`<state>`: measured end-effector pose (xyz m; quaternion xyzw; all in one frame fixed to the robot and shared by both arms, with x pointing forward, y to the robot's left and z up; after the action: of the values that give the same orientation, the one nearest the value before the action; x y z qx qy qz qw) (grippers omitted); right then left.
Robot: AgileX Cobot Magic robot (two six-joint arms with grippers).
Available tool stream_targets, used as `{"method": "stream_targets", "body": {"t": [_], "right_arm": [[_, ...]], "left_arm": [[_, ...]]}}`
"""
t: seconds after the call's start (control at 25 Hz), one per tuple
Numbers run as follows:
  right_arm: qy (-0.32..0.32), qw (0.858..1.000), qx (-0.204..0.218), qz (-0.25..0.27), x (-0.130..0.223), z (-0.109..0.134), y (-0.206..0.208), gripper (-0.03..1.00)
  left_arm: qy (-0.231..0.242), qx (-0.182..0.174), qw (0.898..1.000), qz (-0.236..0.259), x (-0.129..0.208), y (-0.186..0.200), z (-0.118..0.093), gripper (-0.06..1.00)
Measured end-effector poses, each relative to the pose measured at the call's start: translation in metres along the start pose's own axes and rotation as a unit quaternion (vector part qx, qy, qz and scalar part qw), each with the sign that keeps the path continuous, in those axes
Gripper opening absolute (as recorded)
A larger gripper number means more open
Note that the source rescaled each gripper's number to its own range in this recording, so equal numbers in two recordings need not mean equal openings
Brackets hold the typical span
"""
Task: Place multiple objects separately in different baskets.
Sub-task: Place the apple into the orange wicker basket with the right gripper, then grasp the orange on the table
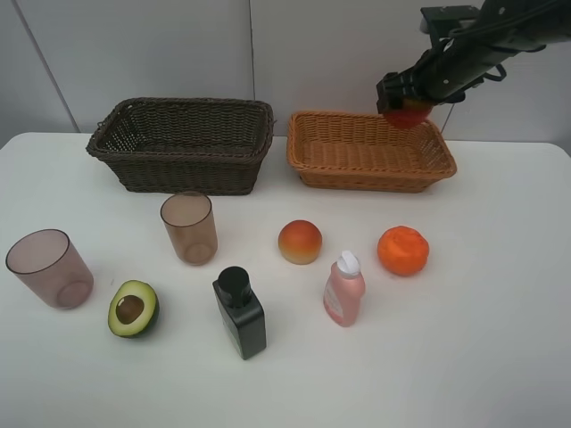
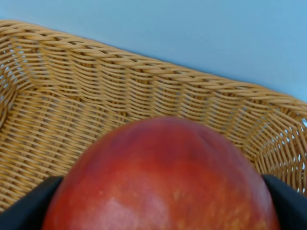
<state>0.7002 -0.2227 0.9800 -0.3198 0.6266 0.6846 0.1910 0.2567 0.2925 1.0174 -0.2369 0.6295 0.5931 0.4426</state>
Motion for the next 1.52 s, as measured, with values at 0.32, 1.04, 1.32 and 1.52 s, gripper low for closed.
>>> {"method": "stream_targets", "body": {"t": [0.32,1.04,1.32,1.52], "right_arm": [[0.003,1.0,-0.003,-0.002,-0.0006,0.0047,-0.0001,0.82],[0.023,1.0,-0.006,0.002,-0.0002,0.0052,0.0003,0.91],[0.025,1.0,-0.006,0.006,0.0007,0.0052,0.0003,0.91],[0.028,1.0,-0.005,0.008,0.001,0.0049,0.0003,0.91]], "left_arm": [[0.0,0.0,1.0,0.0,0.0,0.0,0.0,1.0],[0.0,0.0,1.0,0.0,0.0,0.0,0.0,1.0],[0.0,0.0,1.0,0.0,0.0,0.0,0.0,1.0],[0.0,0.0,1.0,0.0,0.0,0.0,0.0,1.0]]}}
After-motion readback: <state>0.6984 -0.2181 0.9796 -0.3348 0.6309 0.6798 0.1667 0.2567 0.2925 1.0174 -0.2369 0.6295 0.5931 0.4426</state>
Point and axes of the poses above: a point on each arm's last joint axis where the gripper is mounted, y pointing back along that axis away from the gripper, z along the wrist's bending axis when the last joint is at zero, x = y × z, the point moved 2 cm from there along -y, pointing out along that axis toward the gripper, and after that the axes turned 8 degrees about -y, right-handed, at the moved point
